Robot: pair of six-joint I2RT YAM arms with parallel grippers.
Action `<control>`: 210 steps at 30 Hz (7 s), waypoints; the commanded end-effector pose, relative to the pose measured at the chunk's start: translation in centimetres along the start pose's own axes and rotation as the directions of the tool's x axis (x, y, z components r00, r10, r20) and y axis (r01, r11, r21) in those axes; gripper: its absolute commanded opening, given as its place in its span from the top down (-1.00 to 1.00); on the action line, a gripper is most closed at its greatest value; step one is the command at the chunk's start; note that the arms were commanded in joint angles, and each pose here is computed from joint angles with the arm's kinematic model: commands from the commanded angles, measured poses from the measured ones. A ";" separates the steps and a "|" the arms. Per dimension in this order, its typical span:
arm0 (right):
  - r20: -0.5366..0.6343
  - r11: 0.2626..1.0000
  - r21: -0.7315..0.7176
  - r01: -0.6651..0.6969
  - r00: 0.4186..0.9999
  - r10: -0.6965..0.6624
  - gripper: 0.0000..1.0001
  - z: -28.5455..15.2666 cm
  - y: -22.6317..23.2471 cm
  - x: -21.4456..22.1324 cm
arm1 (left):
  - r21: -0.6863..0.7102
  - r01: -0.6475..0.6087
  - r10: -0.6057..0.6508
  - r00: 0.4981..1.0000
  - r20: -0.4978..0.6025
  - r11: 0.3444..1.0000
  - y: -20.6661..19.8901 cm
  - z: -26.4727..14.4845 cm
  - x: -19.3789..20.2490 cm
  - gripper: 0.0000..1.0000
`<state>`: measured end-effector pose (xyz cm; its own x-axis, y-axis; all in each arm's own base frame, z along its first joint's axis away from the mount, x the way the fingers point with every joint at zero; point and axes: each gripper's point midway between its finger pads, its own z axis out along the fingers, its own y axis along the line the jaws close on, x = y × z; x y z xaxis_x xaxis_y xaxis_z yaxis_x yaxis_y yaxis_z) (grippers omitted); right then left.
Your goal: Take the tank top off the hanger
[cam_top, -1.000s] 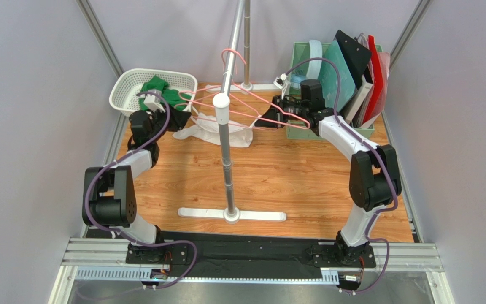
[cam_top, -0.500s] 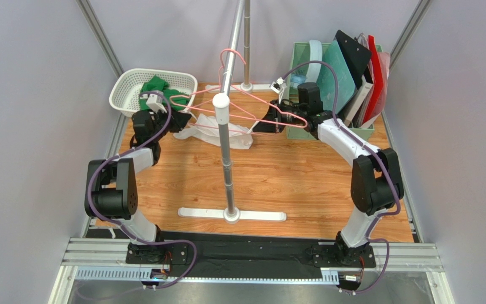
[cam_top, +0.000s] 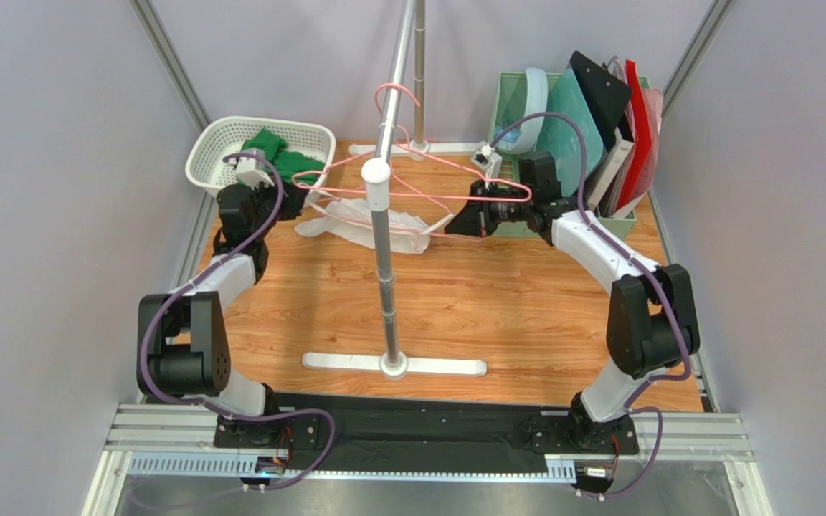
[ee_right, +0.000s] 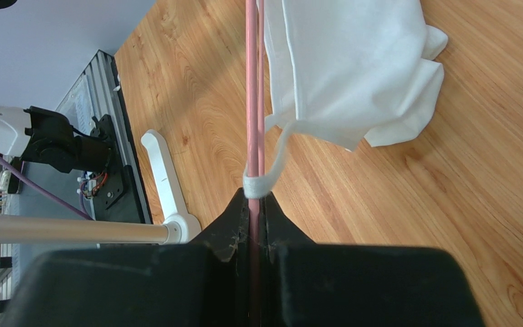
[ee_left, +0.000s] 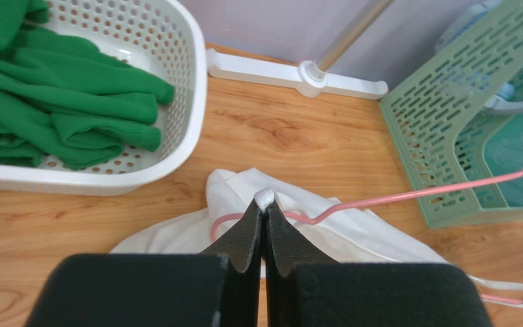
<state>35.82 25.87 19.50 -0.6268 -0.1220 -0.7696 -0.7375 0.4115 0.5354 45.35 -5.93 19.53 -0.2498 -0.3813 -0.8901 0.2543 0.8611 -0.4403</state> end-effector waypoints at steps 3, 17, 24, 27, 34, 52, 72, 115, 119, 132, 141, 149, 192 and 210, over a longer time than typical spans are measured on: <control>0.080 0.993 -0.079 0.082 0.994 -0.076 1.00 -2.1 1.3 -2.0 | -0.172 0.067 -0.080 0.995 -0.067 0.983 4.3 0.8 1.2 1.00; 0.111 0.981 -0.157 0.118 0.989 -0.101 1.00 -2.9 3.3 -2.7 | -0.134 0.120 -0.131 0.988 -0.076 0.984 4.3 1.7 1.9 1.00; 0.307 0.999 -0.029 0.027 0.952 -0.017 1.00 -2.0 1.3 -7.8 | -0.068 0.179 -0.185 0.978 -0.101 0.982 2.6 1.6 3.8 1.00; 0.373 0.999 -0.043 0.023 0.928 -0.005 1.00 -1.0 1.7 -10.4 | -0.017 0.225 -0.226 0.965 -0.131 0.974 0.6 1.4 6.3 1.00; 0.385 0.999 -0.040 -0.007 0.923 0.022 1.00 1.7 1.0 -12.1 | 0.132 0.421 -0.410 0.906 -0.102 0.897 -2.5 0.3 7.9 1.00; 0.285 1.000 -0.019 0.010 0.959 -0.004 1.00 3.8 -0.4 -9.0 | 0.310 0.436 -0.445 0.894 -0.044 0.845 -6.0 0.1 7.7 0.02; 0.211 0.998 0.031 0.063 0.975 -0.068 1.00 2.8 -0.1 -7.6 | -0.326 0.255 -0.260 0.965 0.028 0.910 1.6 -4.6 5.6 -0.94; -0.052 0.873 -0.399 0.280 0.944 -0.326 1.00 -2.1 3.7 0.4 | 0.654 -0.322 0.392 0.919 0.043 0.684 -14.5 -5.0 4.4 -0.44; -0.077 0.859 -0.445 0.253 0.945 -0.318 1.00 -2.4 4.1 0.6 | 0.664 -0.315 0.391 0.919 0.036 0.678 -14.6 -5.1 4.6 -0.04; -0.123 0.956 -0.178 0.234 0.958 -0.258 0.49 -0.9 -0.2 -0.4 | 0.623 -0.317 0.378 0.925 0.036 0.715 -14.1 -5.0 4.4 1.00; -0.078 0.981 -0.032 0.189 0.979 -0.191 0.08 -0.8 -2.0 -2.1 | 0.513 -0.327 0.361 0.932 0.035 0.794 -12.3 -3.8 3.7 1.00; 0.035 0.976 0.188 0.112 0.992 -0.121 -0.13 -1.7 -3.8 -2.7 | 0.438 -0.346 0.361 0.931 0.051 0.830 -11.4 -3.6 3.0 1.00; 0.652 0.854 0.515 -0.068 0.678 -0.340 0.21 1.7 0.7 -9.7 | 0.412 -0.350 0.354 0.933 0.069 0.841 -11.2 -3.6 2.6 1.00; 0.634 0.834 0.543 -0.094 0.697 -0.334 0.36 4.7 -1.7 -9.6 | 0.428 -0.350 0.353 0.932 0.076 0.833 -11.5 -3.8 2.5 1.00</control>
<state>43.49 30.24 21.82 -0.1066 0.3121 -0.9440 -0.4244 0.8443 0.3271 38.37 -15.25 20.19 -0.1616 -0.0622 -0.9849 0.6717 0.7242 -0.1559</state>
